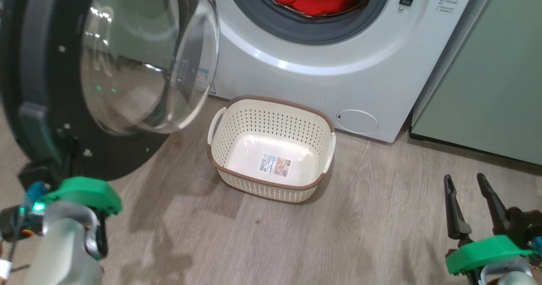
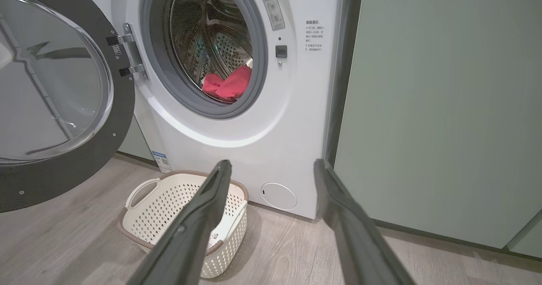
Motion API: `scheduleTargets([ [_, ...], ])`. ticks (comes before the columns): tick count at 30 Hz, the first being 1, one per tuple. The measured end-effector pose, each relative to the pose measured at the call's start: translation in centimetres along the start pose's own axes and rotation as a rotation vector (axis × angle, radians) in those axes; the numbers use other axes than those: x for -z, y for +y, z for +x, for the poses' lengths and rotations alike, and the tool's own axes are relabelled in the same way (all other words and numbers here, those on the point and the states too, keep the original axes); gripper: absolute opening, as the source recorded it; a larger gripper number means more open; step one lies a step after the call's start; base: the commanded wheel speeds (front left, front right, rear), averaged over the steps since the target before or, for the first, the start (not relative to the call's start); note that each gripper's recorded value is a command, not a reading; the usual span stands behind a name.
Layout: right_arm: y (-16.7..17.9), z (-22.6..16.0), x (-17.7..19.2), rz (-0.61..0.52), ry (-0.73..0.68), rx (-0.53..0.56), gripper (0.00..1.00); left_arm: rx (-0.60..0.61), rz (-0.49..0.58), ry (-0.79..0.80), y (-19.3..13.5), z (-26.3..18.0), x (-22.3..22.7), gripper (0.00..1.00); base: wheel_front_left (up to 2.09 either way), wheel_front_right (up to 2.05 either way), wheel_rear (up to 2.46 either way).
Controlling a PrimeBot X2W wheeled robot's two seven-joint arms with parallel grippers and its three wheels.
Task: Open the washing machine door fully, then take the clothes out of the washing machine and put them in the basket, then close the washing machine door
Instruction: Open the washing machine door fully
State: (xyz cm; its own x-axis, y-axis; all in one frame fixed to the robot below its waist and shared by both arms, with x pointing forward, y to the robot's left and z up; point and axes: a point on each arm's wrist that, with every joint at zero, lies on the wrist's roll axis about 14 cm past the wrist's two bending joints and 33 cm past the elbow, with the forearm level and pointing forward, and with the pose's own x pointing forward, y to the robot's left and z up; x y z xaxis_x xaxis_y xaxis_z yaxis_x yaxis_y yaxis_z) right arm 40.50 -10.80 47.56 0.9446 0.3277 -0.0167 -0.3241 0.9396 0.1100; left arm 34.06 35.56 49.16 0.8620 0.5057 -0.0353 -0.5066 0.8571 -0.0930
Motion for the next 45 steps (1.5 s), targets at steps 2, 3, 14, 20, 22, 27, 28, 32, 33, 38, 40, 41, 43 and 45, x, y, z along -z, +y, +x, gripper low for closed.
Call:
scheduleTargets([
  [2,0.1,0.1,0.3,0.003,0.009,-0.003,1.00,-0.027,-0.009,0.006,0.8,0.6,-0.1,0.00,0.00,0.00,0.00],
  [3,0.1,0.2,0.5,0.004,0.013,-0.004,1.00,-0.041,-0.013,0.005,1.2,0.9,-0.2,0.00,0.00,0.00,0.00],
  [14,0.3,1.2,0.9,0.005,0.022,-0.022,1.00,-0.123,-0.042,0.027,3.5,2.2,-0.1,0.00,0.00,0.00,0.00],
  [20,0.2,0.8,-0.1,0.002,-0.005,-0.010,1.00,-0.071,-0.049,0.010,2.6,2.1,-0.6,0.00,0.00,0.00,0.00],
  [22,0.1,0.4,-0.7,0.009,-0.021,0.002,1.00,-0.033,-0.047,-0.005,1.7,1.8,-1.0,0.00,0.00,0.00,0.00],
  [27,-0.7,-0.8,-2.0,0.014,-0.061,0.044,1.00,0.077,-0.026,-0.047,-1.2,0.3,-1.4,0.00,0.00,0.00,0.00],
  [28,-0.8,-1.1,-2.2,0.016,-0.068,0.052,1.00,0.100,-0.028,-0.046,-1.9,-0.1,-1.2,0.00,0.00,0.00,0.00],
  [32,-1.5,-2.2,-2.9,0.023,-0.092,0.085,1.00,0.205,-0.040,-0.035,-5.3,-1.5,-0.3,0.42,0.00,0.00,0.00],
  [33,-1.7,-2.4,-3.1,0.022,-0.099,0.094,1.00,0.233,-0.037,-0.041,-6.2,-1.8,-0.4,0.42,0.00,0.00,0.00],
  [38,-2.7,-3.6,-3.9,0.022,-0.126,0.132,1.00,0.342,-0.043,-0.033,-10.0,-2.7,0.0,1.00,0.00,0.00,0.00],
  [40,-3.2,-4.2,-4.0,0.023,-0.130,0.153,1.00,0.377,-0.043,-0.018,-11.2,-3.0,0.6,1.00,0.00,0.00,0.00],
  [41,-3.5,-4.5,-4.0,0.024,-0.131,0.164,1.00,0.392,-0.041,-0.012,-11.8,-3.1,0.8,1.00,0.00,0.00,0.00],
  [43,-4.1,-5.0,-4.0,0.024,-0.133,0.185,1.00,0.416,-0.039,-0.003,-12.7,-3.2,1.1,1.00,0.00,0.00,0.00],
  [45,-4.6,-5.5,-4.0,0.024,-0.135,0.204,1.00,0.432,-0.045,0.003,-13.4,-3.2,1.3,1.00,0.00,0.00,0.00],
])
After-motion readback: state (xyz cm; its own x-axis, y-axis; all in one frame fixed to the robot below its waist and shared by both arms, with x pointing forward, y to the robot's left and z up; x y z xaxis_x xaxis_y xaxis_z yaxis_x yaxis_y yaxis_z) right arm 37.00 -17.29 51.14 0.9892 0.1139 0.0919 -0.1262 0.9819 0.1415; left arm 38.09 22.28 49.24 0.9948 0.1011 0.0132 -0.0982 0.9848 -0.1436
